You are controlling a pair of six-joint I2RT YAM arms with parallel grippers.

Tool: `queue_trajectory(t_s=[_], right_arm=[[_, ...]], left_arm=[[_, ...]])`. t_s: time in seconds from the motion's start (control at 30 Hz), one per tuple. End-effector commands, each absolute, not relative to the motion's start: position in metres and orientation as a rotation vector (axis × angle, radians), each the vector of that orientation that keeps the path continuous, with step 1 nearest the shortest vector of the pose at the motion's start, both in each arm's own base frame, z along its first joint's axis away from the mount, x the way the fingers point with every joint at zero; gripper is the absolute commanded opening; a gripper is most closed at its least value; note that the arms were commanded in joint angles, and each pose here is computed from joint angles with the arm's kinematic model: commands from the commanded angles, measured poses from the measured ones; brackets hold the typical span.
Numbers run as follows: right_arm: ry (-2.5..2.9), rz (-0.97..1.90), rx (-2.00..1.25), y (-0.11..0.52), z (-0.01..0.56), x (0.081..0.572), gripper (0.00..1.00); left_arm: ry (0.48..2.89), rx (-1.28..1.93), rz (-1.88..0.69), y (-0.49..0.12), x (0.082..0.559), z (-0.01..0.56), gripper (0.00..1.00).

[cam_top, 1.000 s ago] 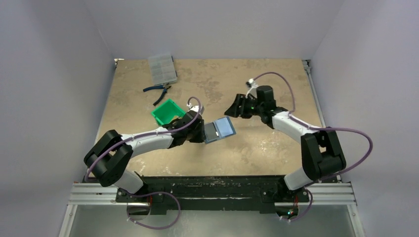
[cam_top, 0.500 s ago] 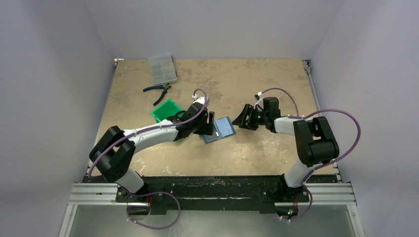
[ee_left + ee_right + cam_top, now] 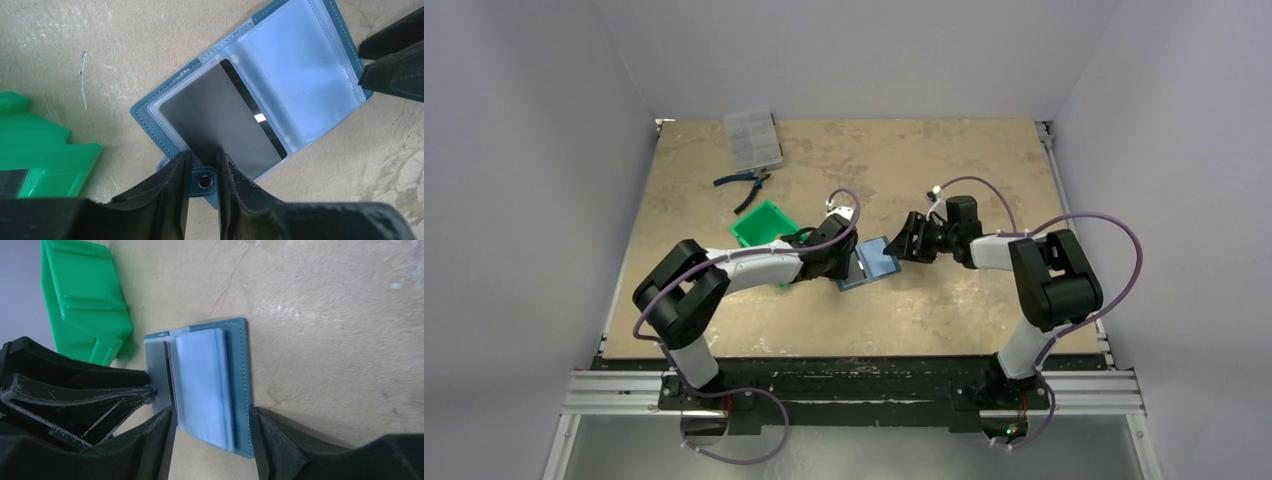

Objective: Put the credit cards into the card holder
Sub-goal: Close the card holder.

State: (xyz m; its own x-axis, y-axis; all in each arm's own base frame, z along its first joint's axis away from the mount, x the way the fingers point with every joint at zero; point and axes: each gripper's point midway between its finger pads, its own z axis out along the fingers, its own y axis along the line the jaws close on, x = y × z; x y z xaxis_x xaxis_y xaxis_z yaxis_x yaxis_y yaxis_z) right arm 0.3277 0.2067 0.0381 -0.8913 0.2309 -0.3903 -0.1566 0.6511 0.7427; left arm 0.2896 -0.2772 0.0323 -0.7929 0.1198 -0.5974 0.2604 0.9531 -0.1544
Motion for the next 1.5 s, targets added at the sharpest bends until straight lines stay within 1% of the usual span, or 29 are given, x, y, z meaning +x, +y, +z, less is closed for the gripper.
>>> queue_trajectory(t_s=[0.0, 0.3, 0.4, 0.8, 1.13, 1.47], right_arm=[[2.436, 1.168, -0.006, 0.218, 0.038, 0.322, 0.62], [2.347, 1.407, -0.057, 0.246, 0.072, 0.305, 0.62], [2.314, 1.487, -0.078, 0.26, 0.084, 0.297, 0.62], [2.187, 1.681, -0.129, 0.298, 0.12, 0.281, 0.62], [2.189, 1.792, -0.144, 0.315, 0.112, 0.274, 0.62], [2.254, 1.773, -0.107, 0.317, 0.085, 0.27, 0.62]], left_arm=[[2.481, 0.255, -0.303, -0.276, 0.288, 0.024, 0.25], [2.496, 0.249, -0.339, -0.276, 0.281, 0.013, 0.04], [2.5, 0.246, -0.348, -0.277, 0.279, 0.012, 0.0], [2.451, 0.212, -0.381, -0.275, 0.277, 0.031, 0.0], [2.396, 0.165, -0.436, -0.27, 0.272, 0.053, 0.0], [2.28, 0.072, -0.551, -0.262, 0.265, 0.081, 0.0]])
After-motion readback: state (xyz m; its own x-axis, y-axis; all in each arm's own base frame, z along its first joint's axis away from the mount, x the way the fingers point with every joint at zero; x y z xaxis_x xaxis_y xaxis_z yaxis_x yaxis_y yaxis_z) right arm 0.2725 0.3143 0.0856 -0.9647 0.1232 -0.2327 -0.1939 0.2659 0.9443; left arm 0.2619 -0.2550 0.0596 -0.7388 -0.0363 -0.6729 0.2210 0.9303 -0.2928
